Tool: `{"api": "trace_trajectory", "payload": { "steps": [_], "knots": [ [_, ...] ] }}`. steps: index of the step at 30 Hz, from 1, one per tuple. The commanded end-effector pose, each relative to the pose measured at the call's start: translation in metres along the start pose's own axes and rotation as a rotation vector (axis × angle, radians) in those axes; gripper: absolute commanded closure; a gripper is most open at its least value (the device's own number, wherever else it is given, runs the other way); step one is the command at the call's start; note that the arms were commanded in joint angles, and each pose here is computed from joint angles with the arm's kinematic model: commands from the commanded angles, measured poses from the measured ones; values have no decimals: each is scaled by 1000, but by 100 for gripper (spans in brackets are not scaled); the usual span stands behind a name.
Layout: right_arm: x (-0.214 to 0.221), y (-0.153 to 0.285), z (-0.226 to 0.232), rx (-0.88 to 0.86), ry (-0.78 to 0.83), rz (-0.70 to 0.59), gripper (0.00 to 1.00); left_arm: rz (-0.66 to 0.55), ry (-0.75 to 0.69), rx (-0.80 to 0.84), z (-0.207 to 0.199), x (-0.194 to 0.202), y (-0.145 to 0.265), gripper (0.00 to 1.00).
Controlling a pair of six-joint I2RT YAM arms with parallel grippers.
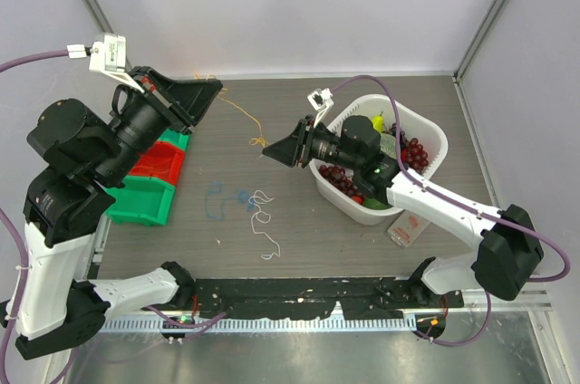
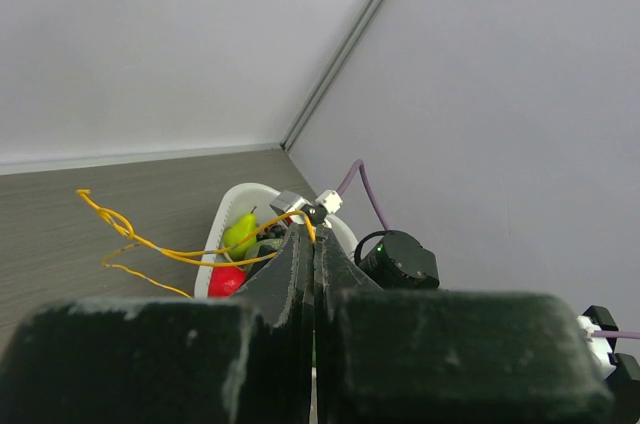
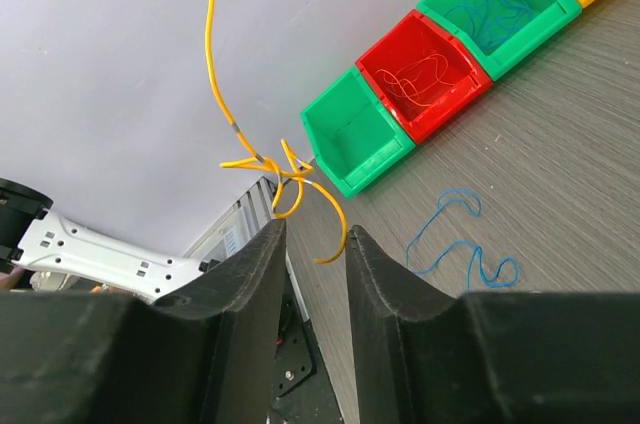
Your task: Untangle the cables
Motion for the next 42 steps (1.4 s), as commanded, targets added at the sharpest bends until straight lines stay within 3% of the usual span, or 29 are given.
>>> {"api": "trace_trajectory", "payload": {
  "steps": [1, 8, 10, 24, 42],
  "knots": [
    [-19, -3, 7, -36, 43, -66, 68, -38, 13, 49, -10, -10, 2, 100],
    [-17, -5, 6, -44, 35, -64, 96, -43, 10, 53, -11, -12, 3, 100],
    [-17, -6, 5, -37, 33, -62, 99, -43, 10, 53, -11, -12, 3, 100],
    [28, -7, -57, 218, -53, -20, 99, -108, -25, 42, -17, -37, 24, 100],
    [16, 1, -46, 131, -81, -71, 99, -115, -38, 16, -11, -36, 29, 100]
  ]
}}
Point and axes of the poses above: each gripper's point midway between its finger pads, its own y axis back along the fingers, its own z axis along the line the jaws close on, x = y × z, the point moved 5 cm from there along y, back along the fingers, and after that the axes turned 7 degrees about y, right-handed, at the moved point
